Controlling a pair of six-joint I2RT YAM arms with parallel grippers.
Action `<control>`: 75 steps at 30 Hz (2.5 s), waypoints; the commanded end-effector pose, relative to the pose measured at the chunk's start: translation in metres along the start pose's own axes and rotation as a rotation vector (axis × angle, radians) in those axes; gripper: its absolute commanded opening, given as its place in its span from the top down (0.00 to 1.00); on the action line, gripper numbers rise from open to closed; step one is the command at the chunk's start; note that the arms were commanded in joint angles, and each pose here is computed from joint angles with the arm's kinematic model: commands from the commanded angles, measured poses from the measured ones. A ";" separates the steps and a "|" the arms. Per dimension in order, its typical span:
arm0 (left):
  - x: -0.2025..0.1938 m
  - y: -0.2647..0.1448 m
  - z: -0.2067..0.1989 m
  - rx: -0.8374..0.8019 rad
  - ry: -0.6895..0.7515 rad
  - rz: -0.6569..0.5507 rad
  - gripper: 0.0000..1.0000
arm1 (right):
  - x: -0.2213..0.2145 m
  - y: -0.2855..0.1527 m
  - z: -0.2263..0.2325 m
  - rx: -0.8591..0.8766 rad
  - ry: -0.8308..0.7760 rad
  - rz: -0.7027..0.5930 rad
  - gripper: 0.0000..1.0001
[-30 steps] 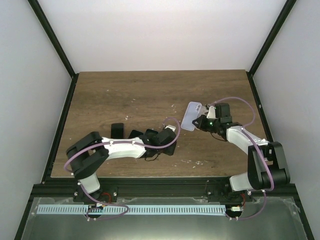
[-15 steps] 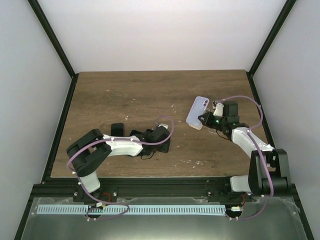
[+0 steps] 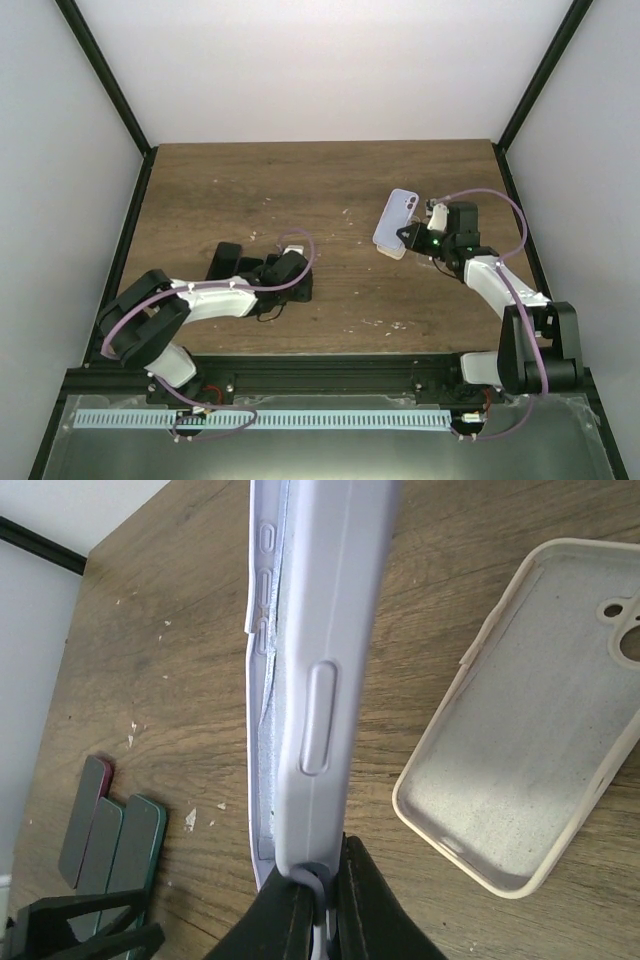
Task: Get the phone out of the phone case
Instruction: Move the phone to the center of the board, then move the phone case to the center of the board, then place the phone case at the center of the board.
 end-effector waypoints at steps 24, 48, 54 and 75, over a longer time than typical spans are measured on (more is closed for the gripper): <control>0.082 -0.154 0.013 0.011 0.298 -0.282 0.30 | 0.039 0.096 -0.020 -0.088 0.104 0.386 0.99; 0.090 -0.176 0.024 0.010 0.266 -0.373 0.29 | 0.049 0.041 0.000 0.182 0.031 0.308 0.99; 0.088 -0.174 0.024 0.010 0.264 -0.359 0.30 | 0.036 0.071 -0.007 0.145 0.054 0.381 0.98; 0.088 -0.172 0.029 0.058 0.274 -0.361 0.28 | 0.065 0.030 0.002 -0.006 -0.133 0.209 0.38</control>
Point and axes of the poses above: each gripper's point midway between its finger pads, its own y axis out along the fingers, its own z axis along the line the jaws close on, x = y × z, the point moved 7 cm from there along -y, back along the fingers, and after that the axes turned 6 degrees about -y, right-handed, at the moved point
